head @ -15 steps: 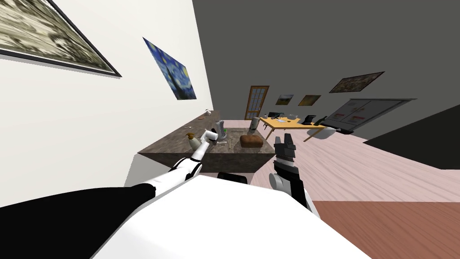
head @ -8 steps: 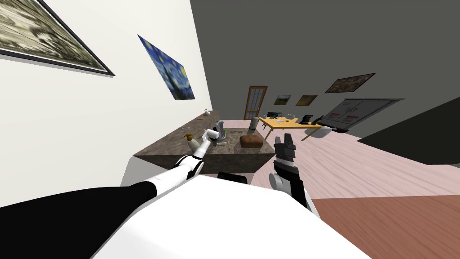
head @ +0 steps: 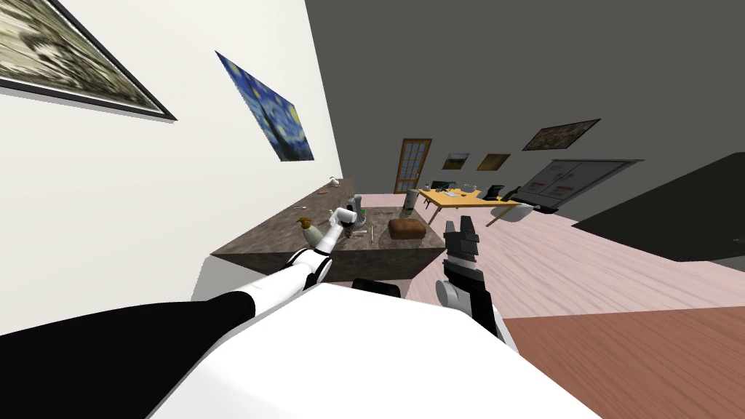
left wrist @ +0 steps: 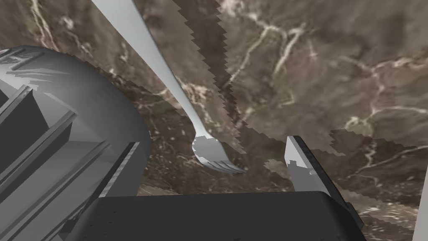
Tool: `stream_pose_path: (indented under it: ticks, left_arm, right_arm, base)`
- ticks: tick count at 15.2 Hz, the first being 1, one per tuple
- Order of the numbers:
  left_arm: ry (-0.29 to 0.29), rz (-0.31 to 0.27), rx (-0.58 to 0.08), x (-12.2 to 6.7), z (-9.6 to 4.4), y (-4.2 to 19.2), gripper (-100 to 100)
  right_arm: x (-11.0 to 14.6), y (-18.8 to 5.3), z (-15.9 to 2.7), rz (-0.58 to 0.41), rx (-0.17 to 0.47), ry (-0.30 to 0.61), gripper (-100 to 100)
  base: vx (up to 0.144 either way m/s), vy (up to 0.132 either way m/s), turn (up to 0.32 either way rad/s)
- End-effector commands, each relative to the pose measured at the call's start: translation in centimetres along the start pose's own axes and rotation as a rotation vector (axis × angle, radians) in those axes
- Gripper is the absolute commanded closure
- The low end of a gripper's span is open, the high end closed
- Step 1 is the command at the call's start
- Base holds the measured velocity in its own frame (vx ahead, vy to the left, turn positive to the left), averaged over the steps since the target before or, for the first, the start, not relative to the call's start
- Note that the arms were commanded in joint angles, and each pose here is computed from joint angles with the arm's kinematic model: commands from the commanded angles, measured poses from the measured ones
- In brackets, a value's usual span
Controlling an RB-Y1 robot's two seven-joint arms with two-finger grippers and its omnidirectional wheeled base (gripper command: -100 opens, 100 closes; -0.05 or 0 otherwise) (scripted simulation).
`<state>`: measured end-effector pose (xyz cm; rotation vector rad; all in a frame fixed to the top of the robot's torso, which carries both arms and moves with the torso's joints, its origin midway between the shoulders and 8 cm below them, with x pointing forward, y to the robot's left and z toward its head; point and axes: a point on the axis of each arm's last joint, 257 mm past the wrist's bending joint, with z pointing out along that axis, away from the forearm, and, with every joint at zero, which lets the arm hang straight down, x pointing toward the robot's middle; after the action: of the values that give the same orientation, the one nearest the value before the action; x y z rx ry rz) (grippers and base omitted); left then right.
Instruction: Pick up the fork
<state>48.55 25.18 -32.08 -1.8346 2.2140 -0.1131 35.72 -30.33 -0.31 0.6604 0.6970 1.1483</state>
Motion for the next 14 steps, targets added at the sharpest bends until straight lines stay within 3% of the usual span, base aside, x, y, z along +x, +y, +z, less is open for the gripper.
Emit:
stream_pose_path:
  ticks: [1, 4, 5, 6, 10, 14]
  left_arm:
    - [0.0, -0.002, 0.002, 0.0, 0.9, 0.2, -100]
    - [-0.001, -0.004, 0.002, 0.0, 2.0, 0.5, -100]
    - [-0.001, -0.003, -0.001, 0.0, 1.6, 0.4, -100]
    - [-0.001, -0.003, 0.002, 0.0, 1.7, 0.4, 100]
    - [-0.002, -0.006, 0.011, 0.0, 1.4, 0.0, 100]
    - [0.0, 0.0, 0.002, 0.0, 0.0, -0.1, 100]
  right_arm:
    - [0.0, 0.0, 0.0, 0.0, 0.0, 0.0, 0]
    - [0.0, 0.0, 0.0, 0.0, 0.0, 0.0, 0]
    - [0.0, 0.0, 0.0, 0.0, 0.0, 0.0, 0]
    - [0.0, 0.0, 0.0, 0.0, 0.0, 0.0, 0]
    - [0.0, 0.0, 0.0, 0.0, 0.0, 0.0, 0]
    - [0.0, 0.0, 0.0, 0.0, 0.0, 0.0, 0]
  base:
    - [0.0, 0.0, 0.0]
    - [0.0, 0.0, 0.0]
    - [0.0, 0.0, 0.0]
    - [0.0, 0.0, 0.0]
    - [-0.001, 0.0, 0.003]
    - [0.002, 0.0, -0.004]
